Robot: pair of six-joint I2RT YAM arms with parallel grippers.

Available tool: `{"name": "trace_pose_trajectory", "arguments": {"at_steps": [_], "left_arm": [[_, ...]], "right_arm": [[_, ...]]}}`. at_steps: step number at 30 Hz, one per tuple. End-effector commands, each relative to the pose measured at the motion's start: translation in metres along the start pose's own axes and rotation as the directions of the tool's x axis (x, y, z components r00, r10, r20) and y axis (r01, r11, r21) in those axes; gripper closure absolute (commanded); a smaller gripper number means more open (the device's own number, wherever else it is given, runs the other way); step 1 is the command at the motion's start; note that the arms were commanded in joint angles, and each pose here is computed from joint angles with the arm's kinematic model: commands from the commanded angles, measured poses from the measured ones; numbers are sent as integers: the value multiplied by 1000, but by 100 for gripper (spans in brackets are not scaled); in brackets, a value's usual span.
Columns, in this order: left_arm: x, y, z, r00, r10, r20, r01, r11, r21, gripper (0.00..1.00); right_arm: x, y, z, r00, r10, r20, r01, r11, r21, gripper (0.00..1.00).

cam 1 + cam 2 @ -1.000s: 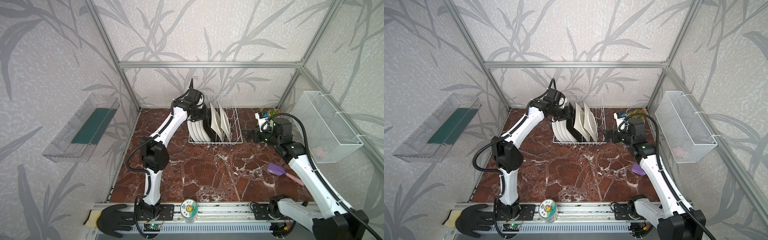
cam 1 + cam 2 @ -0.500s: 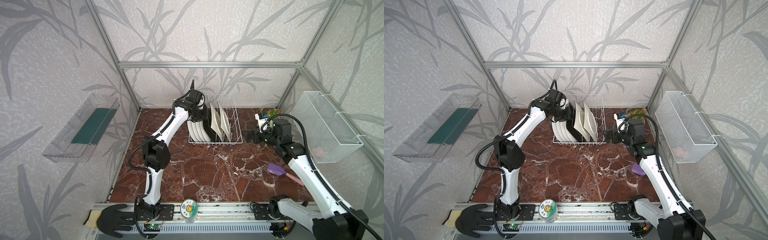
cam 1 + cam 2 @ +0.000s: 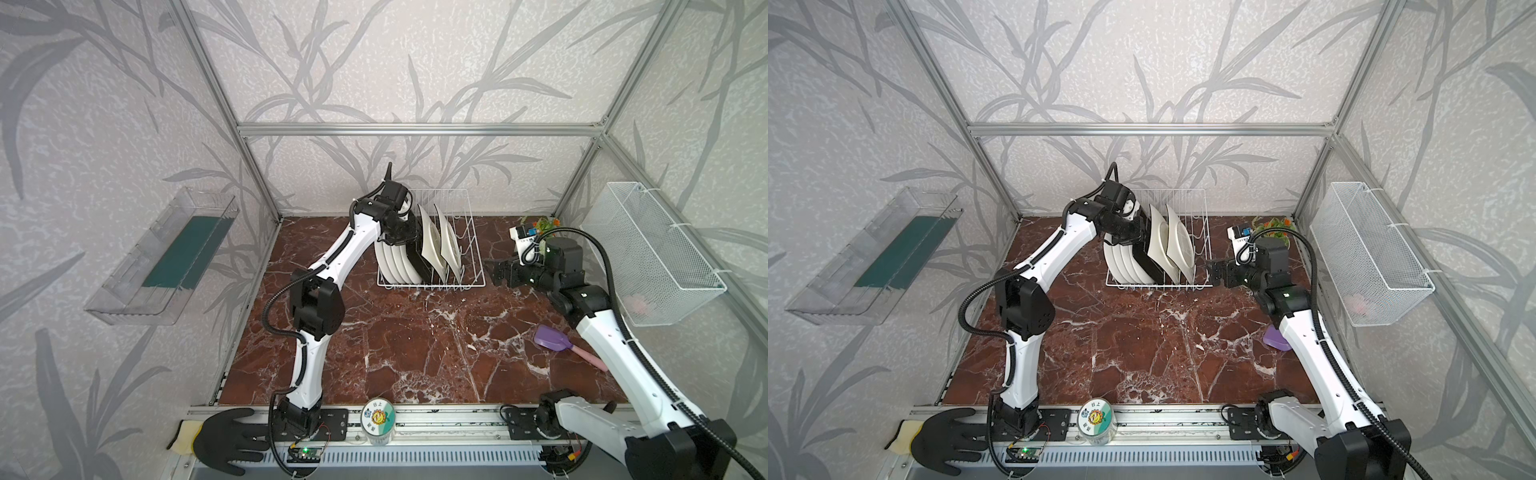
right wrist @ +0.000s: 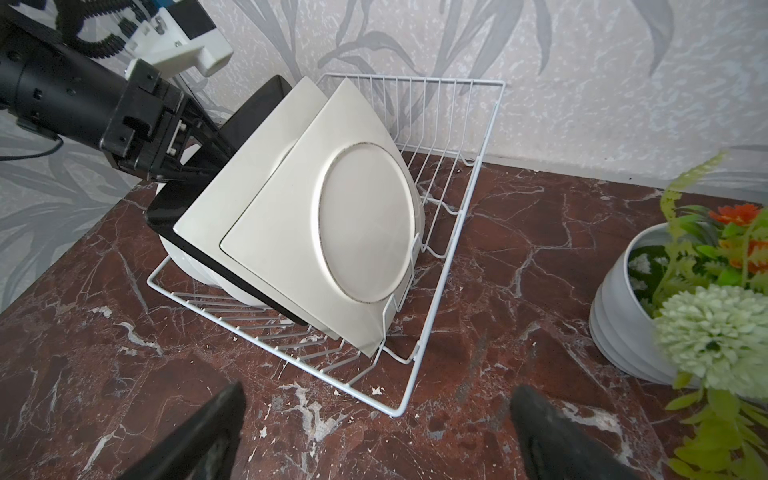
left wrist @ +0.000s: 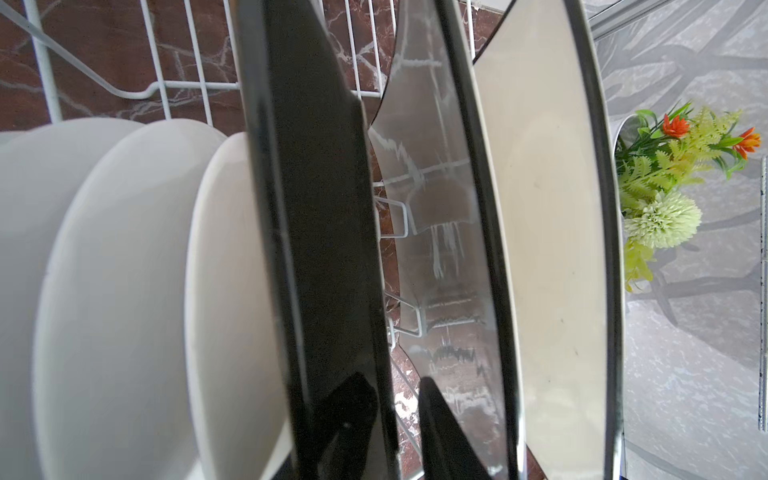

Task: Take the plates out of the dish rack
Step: 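Lower the open left gripper over the black square plate's top edge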

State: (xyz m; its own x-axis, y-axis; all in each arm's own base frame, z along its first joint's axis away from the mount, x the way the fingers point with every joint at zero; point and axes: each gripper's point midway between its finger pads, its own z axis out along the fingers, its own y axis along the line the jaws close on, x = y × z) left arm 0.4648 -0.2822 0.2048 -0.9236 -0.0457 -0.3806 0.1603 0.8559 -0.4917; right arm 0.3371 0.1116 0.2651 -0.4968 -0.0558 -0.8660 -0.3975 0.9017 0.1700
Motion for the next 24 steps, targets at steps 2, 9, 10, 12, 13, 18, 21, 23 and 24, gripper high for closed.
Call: {"name": "trace_pose_trajectory", "arguments": {"at_steps": [2,9,10,12,13,18,21,23,24], "left_arm": [[1,-6,-2,1000,13,-9,-13,1000,5,69],[2,-3,5,1000,2,-24,-2,1000,3,73],[3,-4,5,1000,3,-26,-3,1000,3,73],[3,-3,6,1000,1,-29,-1,1000,1,73],[3,-3,6,1000,2,-29,-2,1000,-1,73],[6,-1,10,999,-4,-43,4,1000,-7,75],[7,0,13,998,-15,-53,15,1000,0,77],[7,-1,15,998,-20,-55,20,1000,7,78],[7,-2,15,998,-22,-54,22,1000,9,78]], "right_arm": [[4,-1,3,1000,-7,-8,7,1000,7,1],[6,-3,3,1000,-8,-11,8,1000,13,1],[6,-3,3,1000,-8,-13,8,1000,13,1],[6,-3,4,1000,-8,-14,8,1000,15,1],[6,-3,4,1000,-10,-13,10,1000,15,1],[6,-3,5,1000,-6,-14,6,1000,12,1],[5,-2,6,1000,-5,-12,5,1000,7,1],[4,-3,7,1000,-7,-11,7,1000,9,1],[5,-3,7,1000,-9,-12,9,1000,8,1]]}}
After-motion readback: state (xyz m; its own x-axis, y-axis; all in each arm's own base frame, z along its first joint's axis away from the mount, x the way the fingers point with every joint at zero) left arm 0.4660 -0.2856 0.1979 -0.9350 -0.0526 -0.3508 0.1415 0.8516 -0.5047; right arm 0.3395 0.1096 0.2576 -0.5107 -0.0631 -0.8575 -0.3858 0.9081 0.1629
